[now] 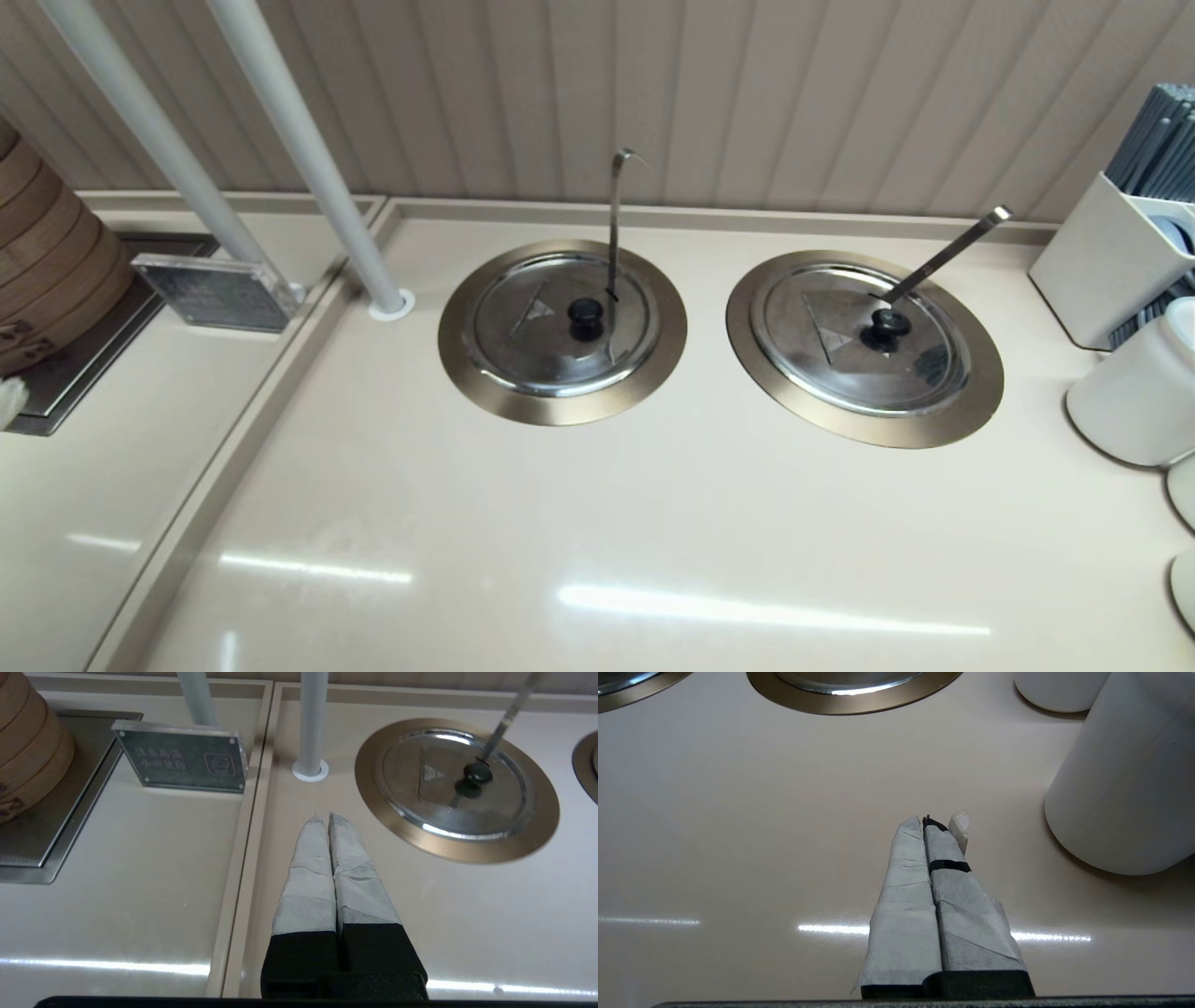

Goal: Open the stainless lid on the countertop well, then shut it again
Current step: Open the lid

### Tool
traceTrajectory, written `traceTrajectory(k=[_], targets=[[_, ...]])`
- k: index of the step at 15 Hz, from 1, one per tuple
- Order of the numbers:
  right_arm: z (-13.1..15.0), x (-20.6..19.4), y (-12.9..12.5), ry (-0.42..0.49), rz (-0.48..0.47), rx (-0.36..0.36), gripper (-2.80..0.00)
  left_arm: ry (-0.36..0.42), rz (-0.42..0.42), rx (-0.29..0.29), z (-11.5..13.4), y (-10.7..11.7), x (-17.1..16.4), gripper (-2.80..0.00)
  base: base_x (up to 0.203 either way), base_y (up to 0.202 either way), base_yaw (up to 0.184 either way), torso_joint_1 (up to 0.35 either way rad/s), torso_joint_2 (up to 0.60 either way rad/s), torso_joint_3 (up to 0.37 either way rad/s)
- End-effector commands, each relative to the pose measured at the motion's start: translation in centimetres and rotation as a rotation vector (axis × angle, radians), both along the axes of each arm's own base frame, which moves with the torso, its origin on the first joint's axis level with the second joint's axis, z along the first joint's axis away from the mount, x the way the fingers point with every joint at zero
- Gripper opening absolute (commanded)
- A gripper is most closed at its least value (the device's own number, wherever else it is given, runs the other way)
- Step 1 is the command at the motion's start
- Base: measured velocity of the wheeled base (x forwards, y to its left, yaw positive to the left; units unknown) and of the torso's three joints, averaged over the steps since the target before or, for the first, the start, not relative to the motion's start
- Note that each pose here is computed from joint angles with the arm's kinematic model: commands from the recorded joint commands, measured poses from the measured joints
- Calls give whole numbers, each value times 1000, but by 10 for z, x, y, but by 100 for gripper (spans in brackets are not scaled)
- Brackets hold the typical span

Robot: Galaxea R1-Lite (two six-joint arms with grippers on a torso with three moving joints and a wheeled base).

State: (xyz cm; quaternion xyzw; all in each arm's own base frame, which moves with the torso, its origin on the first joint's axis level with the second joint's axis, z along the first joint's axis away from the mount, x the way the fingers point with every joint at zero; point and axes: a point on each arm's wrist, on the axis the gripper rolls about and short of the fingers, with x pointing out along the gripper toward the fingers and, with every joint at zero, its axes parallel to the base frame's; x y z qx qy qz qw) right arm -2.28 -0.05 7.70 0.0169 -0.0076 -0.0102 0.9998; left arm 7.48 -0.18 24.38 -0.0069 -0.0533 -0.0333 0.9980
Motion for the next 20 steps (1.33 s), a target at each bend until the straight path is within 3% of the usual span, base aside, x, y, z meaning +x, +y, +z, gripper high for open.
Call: traceTrajectory(k=[1, 5, 8, 11, 13, 16, 17, 20], targets=[[-1, 0, 0, 6, 0, 0, -280, 160, 15, -22, 0, -5, 77, -280, 0, 0, 0, 0, 0, 0], [-1, 0, 0, 6, -1, 0, -280, 181, 11, -58, 21, -60, 161, -280, 0, 0, 0, 0, 0, 0], [-1, 0, 0, 6, -1, 0, -280, 291, -20, -104, 27, -98, 193, -280, 0, 0, 0, 0, 0, 0], [-1, 0, 0, 6, -1, 0, -280, 361, -64, -106, 13, -130, 221, -280, 0, 0, 0, 0, 0, 0], [-1, 0, 0, 6, 1, 0, -280, 385, -126, -84, 4, -159, 222, -280, 0, 0, 0, 0, 0, 0], [-1, 0, 0, 6, -1, 0, -280, 375, -152, -77, -22, -192, 246, -280, 0, 0, 0, 0, 0, 0], [-1, 0, 0, 6, -1, 0, -280, 340, -156, -86, -32, -202, 258, 0, 0, 0, 0, 0, 0, 0], [-1, 0, 0, 6, -1, 0, -280, 236, -172, -70, -41, -218, 274, 0, 0, 0, 0, 0, 0, 0]])
